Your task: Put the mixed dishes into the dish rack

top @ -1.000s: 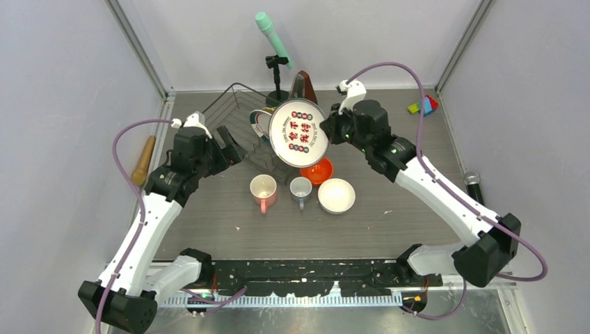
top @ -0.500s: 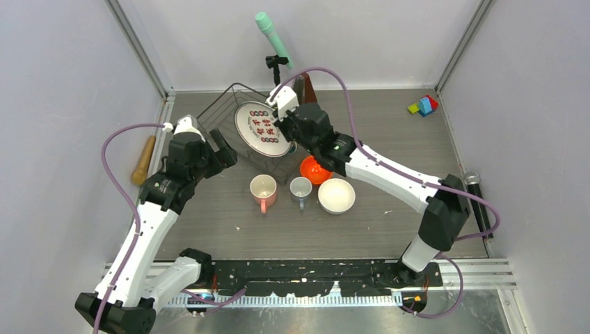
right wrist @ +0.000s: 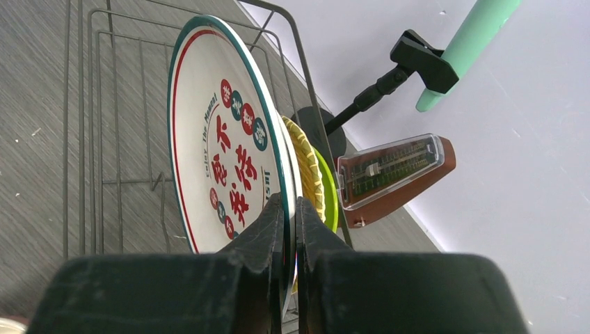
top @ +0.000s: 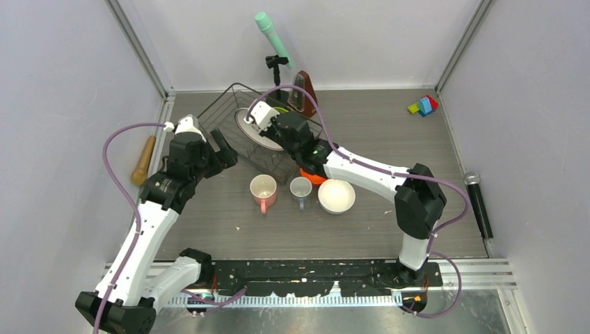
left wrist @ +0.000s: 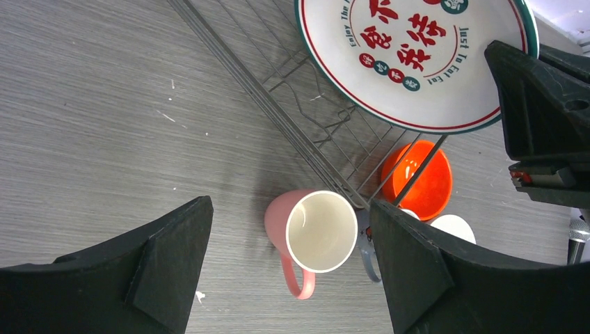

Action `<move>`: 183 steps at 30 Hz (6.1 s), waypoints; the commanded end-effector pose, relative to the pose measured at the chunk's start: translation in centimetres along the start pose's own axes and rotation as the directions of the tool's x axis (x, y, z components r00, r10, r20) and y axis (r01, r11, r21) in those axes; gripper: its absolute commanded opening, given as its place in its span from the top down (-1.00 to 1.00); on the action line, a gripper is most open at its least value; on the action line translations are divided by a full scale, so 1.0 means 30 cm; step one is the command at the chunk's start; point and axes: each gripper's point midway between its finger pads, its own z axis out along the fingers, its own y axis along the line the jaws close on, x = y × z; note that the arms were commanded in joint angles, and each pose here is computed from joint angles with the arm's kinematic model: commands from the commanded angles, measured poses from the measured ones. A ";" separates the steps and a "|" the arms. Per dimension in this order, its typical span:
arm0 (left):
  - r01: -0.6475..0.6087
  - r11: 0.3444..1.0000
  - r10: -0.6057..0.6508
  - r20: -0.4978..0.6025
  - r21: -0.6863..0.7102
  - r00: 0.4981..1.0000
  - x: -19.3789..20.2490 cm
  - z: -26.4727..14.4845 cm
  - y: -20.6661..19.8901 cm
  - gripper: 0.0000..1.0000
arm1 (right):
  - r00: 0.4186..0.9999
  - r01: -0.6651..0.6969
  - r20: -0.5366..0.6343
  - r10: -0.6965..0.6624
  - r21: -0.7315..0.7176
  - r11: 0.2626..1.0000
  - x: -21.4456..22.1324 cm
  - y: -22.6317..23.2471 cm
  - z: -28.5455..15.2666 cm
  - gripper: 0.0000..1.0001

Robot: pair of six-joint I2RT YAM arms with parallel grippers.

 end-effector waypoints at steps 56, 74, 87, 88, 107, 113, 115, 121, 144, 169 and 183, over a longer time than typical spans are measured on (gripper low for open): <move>-0.029 0.999 0.029 0.006 0.041 1.000 -0.015 0.012 -0.027 -0.71 | 0.992 -0.126 0.000 0.129 0.229 0.965 0.017 -0.022 -0.009 -0.33; -0.003 0.997 0.013 -0.133 0.081 0.991 0.036 0.073 -0.084 -0.75 | 0.880 -0.465 -0.042 0.474 0.132 0.875 -0.030 -0.102 -0.340 -0.51; 0.013 0.997 0.008 -0.282 0.070 0.959 0.201 0.020 -0.019 -0.65 | 0.661 -0.652 -0.241 0.711 0.286 0.702 0.253 -0.084 -0.682 -0.44; 0.013 0.997 0.009 -0.296 0.071 0.955 0.218 0.019 -0.014 -0.64 | 0.654 -0.643 -0.266 0.709 0.299 0.705 0.282 -0.076 -0.701 -0.44; 0.050 0.994 -0.018 -0.291 0.101 0.957 0.213 0.146 -0.062 -0.64 | 0.330 -0.721 -0.397 0.857 0.480 0.500 0.693 0.012 -0.855 -0.31; 0.026 0.984 0.027 -0.301 0.174 0.953 0.203 0.141 -0.106 -0.65 | 0.265 -0.724 -0.411 0.872 0.513 0.462 0.756 0.060 -0.829 -0.27; 0.010 0.982 0.048 -0.299 0.188 0.953 0.200 0.139 -0.110 -0.66 | 0.246 -0.723 -0.411 0.878 0.526 0.448 0.786 0.076 -0.824 -0.24; -0.019 0.973 0.088 -0.293 0.230 0.952 0.190 0.119 -0.128 -0.67 | 0.203 -0.724 -0.387 0.900 0.559 0.404 0.835 0.087 -0.794 -0.18; 0.020 0.893 0.163 -0.366 0.449 0.916 0.221 0.029 -0.249 -0.98 | 0.142 -0.749 -0.305 0.942 0.589 0.304 0.837 0.016 -0.803 0.99; 0.352 0.623 0.030 -0.470 0.699 0.882 0.141 -0.139 -0.664 -0.99 | 0.235 -0.972 -0.182 0.955 -0.071 0.226 0.160 -0.149 -0.691 0.99; 0.336 0.652 0.068 -0.494 0.680 0.867 0.199 -0.101 -0.672 -0.83 | 0.222 -0.972 -0.214 0.951 -0.128 0.198 0.115 -0.135 -0.657 0.99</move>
